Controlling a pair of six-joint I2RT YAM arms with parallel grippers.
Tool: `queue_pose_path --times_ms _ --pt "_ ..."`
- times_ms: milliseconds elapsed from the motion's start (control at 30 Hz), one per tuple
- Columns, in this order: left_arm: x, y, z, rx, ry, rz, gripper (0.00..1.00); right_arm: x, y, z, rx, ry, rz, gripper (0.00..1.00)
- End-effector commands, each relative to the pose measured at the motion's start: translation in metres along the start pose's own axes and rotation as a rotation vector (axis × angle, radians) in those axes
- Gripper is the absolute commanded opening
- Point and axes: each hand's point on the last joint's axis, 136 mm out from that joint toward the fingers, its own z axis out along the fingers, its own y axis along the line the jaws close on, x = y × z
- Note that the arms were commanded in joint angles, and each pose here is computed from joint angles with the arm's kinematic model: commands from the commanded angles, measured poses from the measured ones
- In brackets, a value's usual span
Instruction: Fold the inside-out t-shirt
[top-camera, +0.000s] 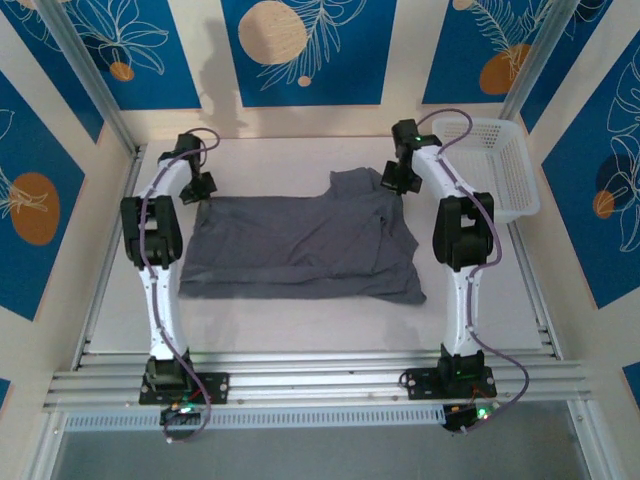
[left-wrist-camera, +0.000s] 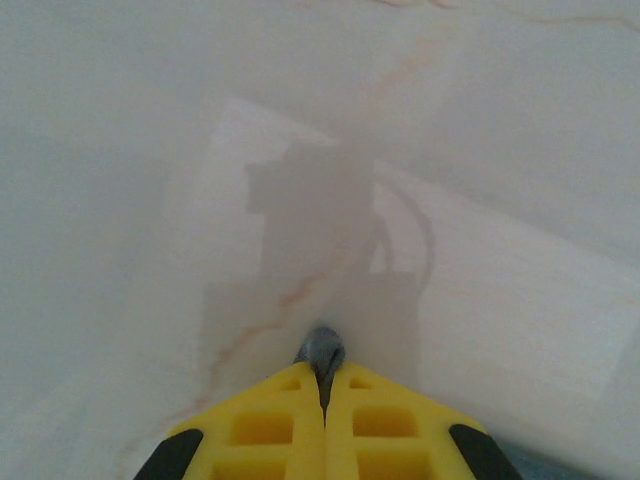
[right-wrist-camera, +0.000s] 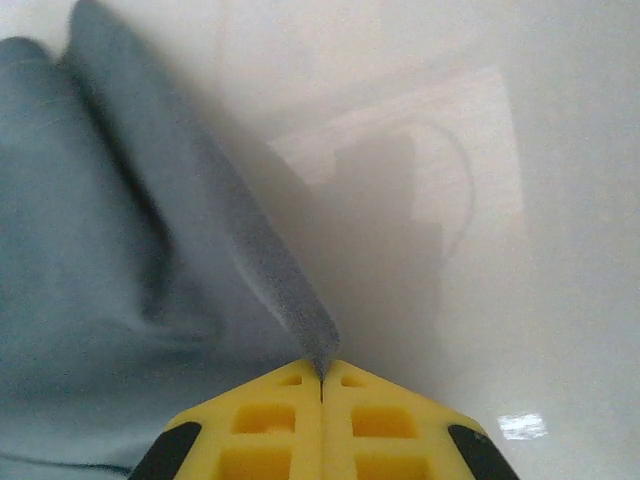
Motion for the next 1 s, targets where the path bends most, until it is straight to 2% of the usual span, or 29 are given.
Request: queue_pose_path --times_ms 0,200,300,433,533,633,800,967 --pt "-0.015 0.012 -0.020 0.022 -0.023 -0.030 0.00 -0.003 -0.003 0.009 -0.029 0.022 -0.003 0.00" --pt "-0.029 -0.016 -0.026 0.187 -0.035 -0.027 0.00 -0.017 0.025 0.013 -0.101 0.028 -0.048 0.00" --pt "-0.033 -0.017 -0.039 0.195 -0.049 -0.035 0.00 -0.033 0.037 -0.008 -0.150 -0.014 -0.052 0.00" --pt "-0.034 -0.002 -0.069 0.199 -0.057 -0.084 0.00 -0.044 0.032 -0.044 -0.198 -0.056 0.002 0.00" --pt "-0.023 0.016 -0.090 0.206 -0.066 -0.147 0.00 -0.034 0.020 -0.063 -0.230 -0.077 0.044 0.00" --pt "-0.001 0.021 -0.098 0.233 -0.075 -0.161 0.00 -0.010 0.008 -0.063 -0.241 -0.081 0.043 0.00" --pt "0.040 0.035 -0.088 0.183 0.005 -0.186 0.00 0.036 -0.005 -0.033 -0.219 0.039 0.055 0.00" --pt "0.053 0.041 -0.089 0.172 0.019 -0.180 0.00 0.044 -0.011 -0.039 -0.202 0.042 0.055 0.00"
